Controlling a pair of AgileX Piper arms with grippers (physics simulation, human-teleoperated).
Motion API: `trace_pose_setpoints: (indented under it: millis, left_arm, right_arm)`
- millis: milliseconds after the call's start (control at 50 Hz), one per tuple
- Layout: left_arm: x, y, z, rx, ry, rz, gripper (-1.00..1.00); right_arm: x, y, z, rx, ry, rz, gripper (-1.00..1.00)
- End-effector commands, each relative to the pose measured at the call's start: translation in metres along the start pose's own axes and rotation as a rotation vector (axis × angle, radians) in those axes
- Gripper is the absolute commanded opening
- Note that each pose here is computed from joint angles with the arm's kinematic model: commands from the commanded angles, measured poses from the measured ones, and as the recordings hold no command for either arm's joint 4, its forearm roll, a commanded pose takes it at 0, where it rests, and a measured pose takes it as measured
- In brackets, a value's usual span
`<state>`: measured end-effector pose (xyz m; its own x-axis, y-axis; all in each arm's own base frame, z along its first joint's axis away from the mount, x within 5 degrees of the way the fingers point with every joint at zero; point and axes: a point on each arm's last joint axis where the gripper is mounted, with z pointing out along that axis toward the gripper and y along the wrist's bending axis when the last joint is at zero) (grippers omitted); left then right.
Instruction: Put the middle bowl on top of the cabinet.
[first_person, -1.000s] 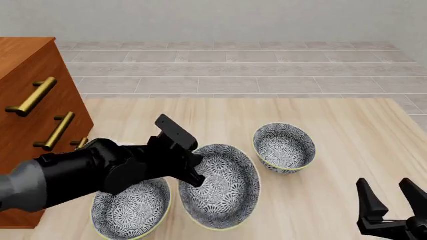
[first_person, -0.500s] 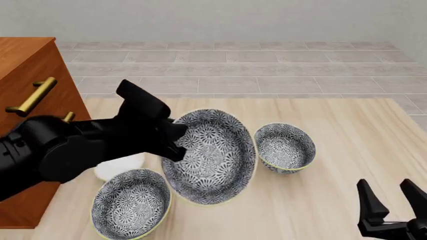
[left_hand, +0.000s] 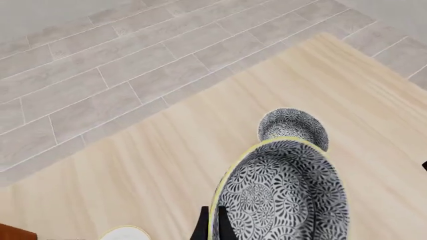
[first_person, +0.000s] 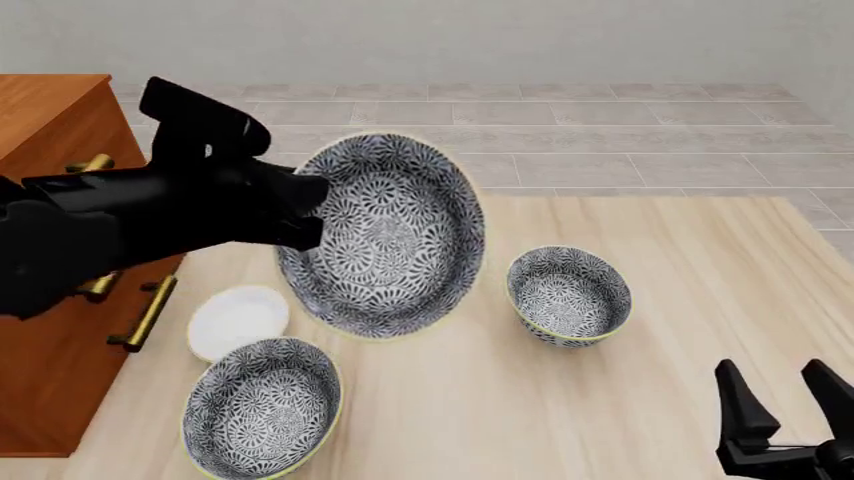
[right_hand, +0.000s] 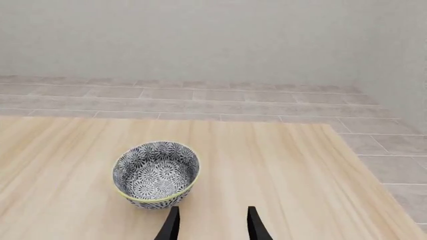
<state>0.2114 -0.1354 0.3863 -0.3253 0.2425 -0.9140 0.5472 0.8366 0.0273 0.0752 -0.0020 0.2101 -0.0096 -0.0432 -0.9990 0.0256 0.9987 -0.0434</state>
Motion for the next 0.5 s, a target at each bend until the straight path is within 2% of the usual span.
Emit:
trace_pose_setpoints:
  millis: [20, 500]
  left_arm:
    - [-0.022, 0.013, -0.020, -0.045, -0.059, -0.053, -1.00]
    - [-0.058, 0.038, -0.054, -0.147, -0.142, -0.139, -1.00]
  right_arm:
    - [0.000, 0.000, 0.000, 0.001, -0.002, -0.001, 1.00]
    - [-0.001, 0.000, -0.003, 0.001, -0.014, -0.003, 1.00]
